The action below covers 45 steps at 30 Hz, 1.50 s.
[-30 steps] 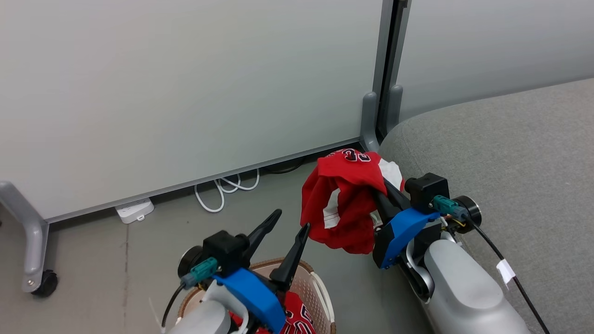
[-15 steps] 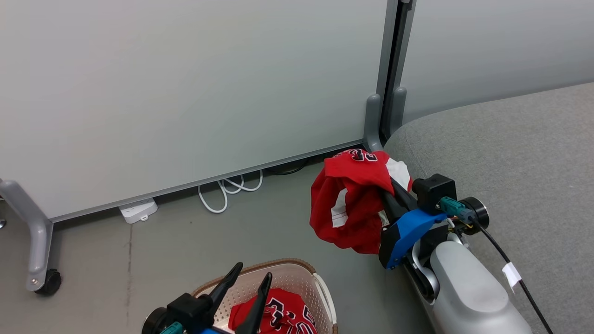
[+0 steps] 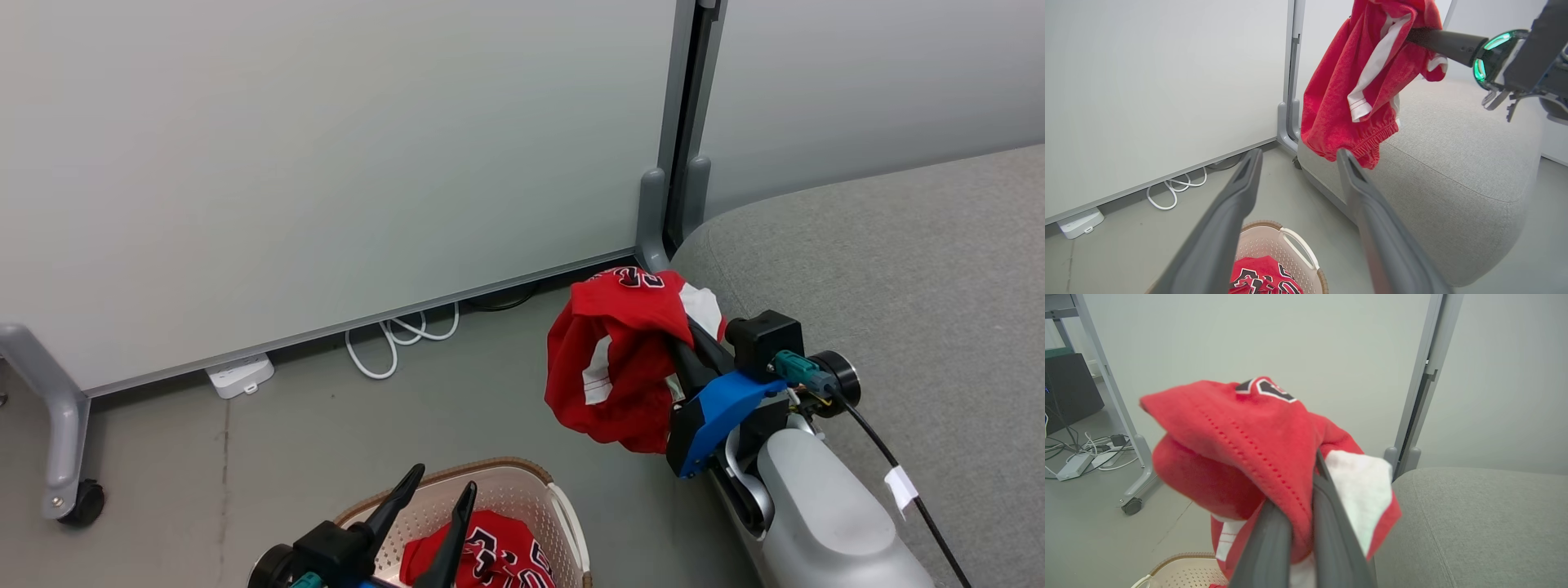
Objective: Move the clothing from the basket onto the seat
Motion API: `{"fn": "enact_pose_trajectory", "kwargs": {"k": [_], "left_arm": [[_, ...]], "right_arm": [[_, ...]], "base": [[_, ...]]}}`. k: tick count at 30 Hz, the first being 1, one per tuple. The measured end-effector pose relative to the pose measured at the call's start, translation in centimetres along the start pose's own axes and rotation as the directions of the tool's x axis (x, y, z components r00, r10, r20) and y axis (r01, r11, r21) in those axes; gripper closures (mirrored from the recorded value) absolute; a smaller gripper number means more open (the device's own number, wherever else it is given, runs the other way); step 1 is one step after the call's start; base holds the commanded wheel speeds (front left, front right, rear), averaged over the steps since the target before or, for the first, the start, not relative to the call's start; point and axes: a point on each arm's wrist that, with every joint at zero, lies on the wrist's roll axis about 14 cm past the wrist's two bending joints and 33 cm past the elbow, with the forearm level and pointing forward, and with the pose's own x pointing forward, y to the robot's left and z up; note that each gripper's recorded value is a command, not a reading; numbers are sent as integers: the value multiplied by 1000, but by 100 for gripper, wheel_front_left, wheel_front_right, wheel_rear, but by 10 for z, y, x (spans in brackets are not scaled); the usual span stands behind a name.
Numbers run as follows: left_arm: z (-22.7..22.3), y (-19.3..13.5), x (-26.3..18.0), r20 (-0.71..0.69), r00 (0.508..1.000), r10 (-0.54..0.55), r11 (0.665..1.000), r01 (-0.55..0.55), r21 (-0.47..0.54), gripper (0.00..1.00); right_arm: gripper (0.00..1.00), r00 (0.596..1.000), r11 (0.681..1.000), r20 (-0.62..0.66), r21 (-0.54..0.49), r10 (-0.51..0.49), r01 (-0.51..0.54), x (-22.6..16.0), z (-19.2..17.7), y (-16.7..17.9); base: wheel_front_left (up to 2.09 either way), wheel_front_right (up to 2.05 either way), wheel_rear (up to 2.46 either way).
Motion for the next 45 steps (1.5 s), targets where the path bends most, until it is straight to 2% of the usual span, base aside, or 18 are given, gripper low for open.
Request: {"fn": "enact_pose_trajectory", "kwargs": {"k": [8,17,22,31,37,45], "left_arm": [[1,-10,9,3,999,-36,999,36,5,0],[-1,-46,35,-1,986,-165,986,165,-6,0],[-6,-73,48,-13,968,-251,968,251,-15,0],[-16,-114,71,-37,914,-405,914,404,-21,0],[-21,-126,78,-49,891,-452,892,451,-38,0],[-22,-128,80,-54,885,-463,886,461,-45,0]], "right_arm": [[100,999,999,10,1,-41,41,-10,3,-15],[100,986,986,-8,-6,-166,166,-41,-3,-57],[100,966,966,-20,-14,-257,257,-65,-7,-86],[100,907,908,-37,-12,-419,419,-102,-17,-135],[100,883,885,-59,-18,-466,466,-114,-27,-146],[100,877,879,-61,-19,-476,476,-118,-27,-148]], "base": [[0,0,0],[0,0,0],[0,0,0],[0,0,0],[0,0,0],[0,0,0]]}}
